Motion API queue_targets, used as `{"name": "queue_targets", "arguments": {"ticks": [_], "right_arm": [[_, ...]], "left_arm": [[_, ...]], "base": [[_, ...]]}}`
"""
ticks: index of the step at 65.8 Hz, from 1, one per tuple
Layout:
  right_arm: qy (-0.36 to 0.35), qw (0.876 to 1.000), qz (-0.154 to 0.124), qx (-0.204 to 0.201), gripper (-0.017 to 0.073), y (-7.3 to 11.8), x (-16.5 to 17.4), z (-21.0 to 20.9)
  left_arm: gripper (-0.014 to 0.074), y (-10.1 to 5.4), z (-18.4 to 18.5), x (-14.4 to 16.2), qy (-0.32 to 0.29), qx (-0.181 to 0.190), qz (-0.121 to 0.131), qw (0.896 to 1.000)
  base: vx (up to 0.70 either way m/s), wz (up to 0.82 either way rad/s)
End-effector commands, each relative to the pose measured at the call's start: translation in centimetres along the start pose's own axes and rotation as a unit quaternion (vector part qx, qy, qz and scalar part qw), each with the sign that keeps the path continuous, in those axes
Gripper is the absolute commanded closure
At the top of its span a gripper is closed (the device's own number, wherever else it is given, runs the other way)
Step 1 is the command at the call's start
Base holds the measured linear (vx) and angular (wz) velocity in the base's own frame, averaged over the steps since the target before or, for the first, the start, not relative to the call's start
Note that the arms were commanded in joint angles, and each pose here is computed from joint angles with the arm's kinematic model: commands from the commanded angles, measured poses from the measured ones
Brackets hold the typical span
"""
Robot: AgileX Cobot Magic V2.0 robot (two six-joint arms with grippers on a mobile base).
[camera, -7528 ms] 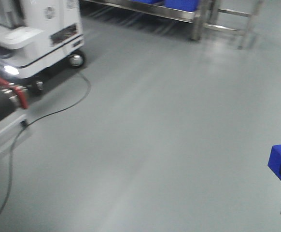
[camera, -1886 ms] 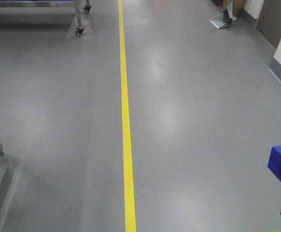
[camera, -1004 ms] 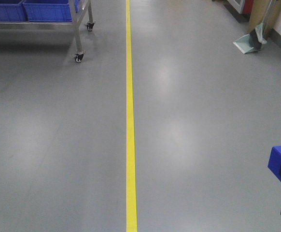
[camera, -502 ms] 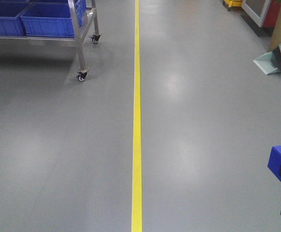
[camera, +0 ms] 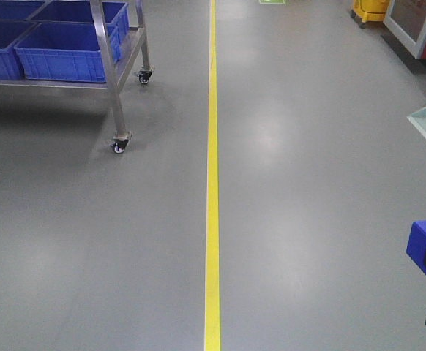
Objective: Pour parts from conveyor to right shelf
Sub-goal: 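Drive into the aisle between shelves of blue bins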
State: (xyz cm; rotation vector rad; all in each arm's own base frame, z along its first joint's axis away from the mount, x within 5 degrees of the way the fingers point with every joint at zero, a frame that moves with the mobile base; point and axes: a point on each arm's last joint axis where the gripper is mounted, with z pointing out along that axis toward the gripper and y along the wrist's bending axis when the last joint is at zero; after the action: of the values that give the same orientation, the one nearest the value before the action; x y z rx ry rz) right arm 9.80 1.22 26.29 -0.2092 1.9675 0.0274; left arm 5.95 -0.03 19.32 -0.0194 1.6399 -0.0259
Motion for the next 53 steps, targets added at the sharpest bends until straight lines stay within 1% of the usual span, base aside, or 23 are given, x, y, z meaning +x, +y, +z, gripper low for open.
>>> {"name": "queue_targets", "arguments": {"ticks": [1, 12, 23, 36, 53], "right_arm": [[-0.049, 0.999, -0.007, 0.007, 0.0568, -0.18, -1.56, -0.28], [-0.050, 0.999, -0.007, 0.007, 0.0568, -0.18, -1.57, -0.28], [-0.050, 0.999, -0.007, 0.007, 0.0568, -0.18, -1.56, -0.28], [-0.050, 0.999, -0.007, 0.007, 0.0568, -0.18, -1.56, -0.28], [-0.050, 0.999, -0.007, 0.007, 0.0568, -0.18, -1.56, -0.28]], "left_arm": [[0.0600, -0.02, 0.01, -1.29, -0.041, 0.000, -0.008, 0.999], [0.0600, -0.02, 0.01, -1.29, -0.041, 0.000, -0.008, 0.999], [0.0600, -0.02, 0.01, -1.29, -0.041, 0.000, -0.008, 0.999], [0.0600, -0.02, 0.01, -1.29, -0.041, 0.000, -0.008, 0.999], [0.0600, -0.02, 0.01, -1.29, -0.041, 0.000, -0.008, 0.999]], "base": [[0.59, 0.05], [0.56, 0.16], [0.52, 0.39], [0.49, 0.61], [0.48, 0.77]]}}
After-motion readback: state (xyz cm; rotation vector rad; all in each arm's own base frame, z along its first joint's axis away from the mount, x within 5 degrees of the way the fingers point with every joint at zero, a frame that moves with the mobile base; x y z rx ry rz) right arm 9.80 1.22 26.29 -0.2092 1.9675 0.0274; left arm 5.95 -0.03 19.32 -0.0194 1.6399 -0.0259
